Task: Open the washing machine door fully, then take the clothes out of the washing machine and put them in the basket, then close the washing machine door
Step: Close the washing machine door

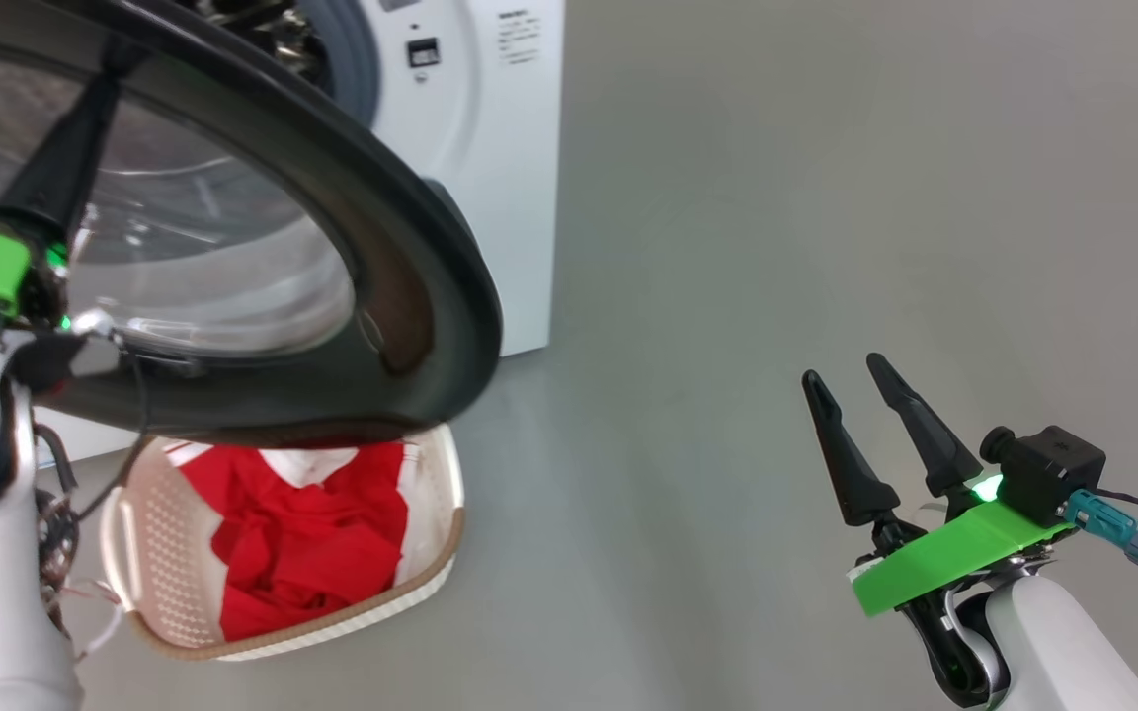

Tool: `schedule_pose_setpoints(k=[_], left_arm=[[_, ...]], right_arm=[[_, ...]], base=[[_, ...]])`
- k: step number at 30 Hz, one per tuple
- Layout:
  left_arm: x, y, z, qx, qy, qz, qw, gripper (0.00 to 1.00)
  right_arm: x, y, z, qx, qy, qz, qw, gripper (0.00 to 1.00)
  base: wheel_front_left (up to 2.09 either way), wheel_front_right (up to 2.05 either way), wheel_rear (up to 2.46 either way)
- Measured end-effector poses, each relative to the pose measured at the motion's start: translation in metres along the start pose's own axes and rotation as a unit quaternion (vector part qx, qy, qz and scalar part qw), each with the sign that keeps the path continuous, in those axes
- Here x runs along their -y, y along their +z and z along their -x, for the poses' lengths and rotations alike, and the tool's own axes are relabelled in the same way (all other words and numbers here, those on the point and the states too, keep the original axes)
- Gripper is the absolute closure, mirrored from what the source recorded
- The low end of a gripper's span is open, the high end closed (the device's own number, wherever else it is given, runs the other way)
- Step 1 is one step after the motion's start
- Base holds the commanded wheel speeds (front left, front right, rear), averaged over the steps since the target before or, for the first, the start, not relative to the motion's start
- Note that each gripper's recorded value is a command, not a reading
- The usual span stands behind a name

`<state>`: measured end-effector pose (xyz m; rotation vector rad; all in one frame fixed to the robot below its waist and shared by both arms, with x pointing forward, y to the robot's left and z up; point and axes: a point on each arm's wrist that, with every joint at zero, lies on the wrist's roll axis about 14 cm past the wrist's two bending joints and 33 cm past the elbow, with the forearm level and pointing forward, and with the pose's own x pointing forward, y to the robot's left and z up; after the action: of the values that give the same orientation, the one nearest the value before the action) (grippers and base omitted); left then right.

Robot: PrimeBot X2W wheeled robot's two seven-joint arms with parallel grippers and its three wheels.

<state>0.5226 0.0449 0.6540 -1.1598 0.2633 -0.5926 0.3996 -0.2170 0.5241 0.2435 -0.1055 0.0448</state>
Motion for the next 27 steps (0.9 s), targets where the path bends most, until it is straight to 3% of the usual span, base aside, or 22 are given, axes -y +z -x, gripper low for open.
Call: schedule_pose_setpoints(k=[13,27], left_arm=[[-0.015,-0.003,-0.039,-0.001,0.000,-0.004,1.000,1.00],[-0.018,-0.004,-0.055,0.000,-0.006,0.000,1.000,1.00]], right_arm=[[0.028,0.002,0.015,0.000,-0.049,0.005,0.999,0.00],[0.032,0.003,0.015,0.002,-0.059,0.006,0.998,0.00]], base=[[0.00,0.00,0.00],[0.00,0.00,0.00]])
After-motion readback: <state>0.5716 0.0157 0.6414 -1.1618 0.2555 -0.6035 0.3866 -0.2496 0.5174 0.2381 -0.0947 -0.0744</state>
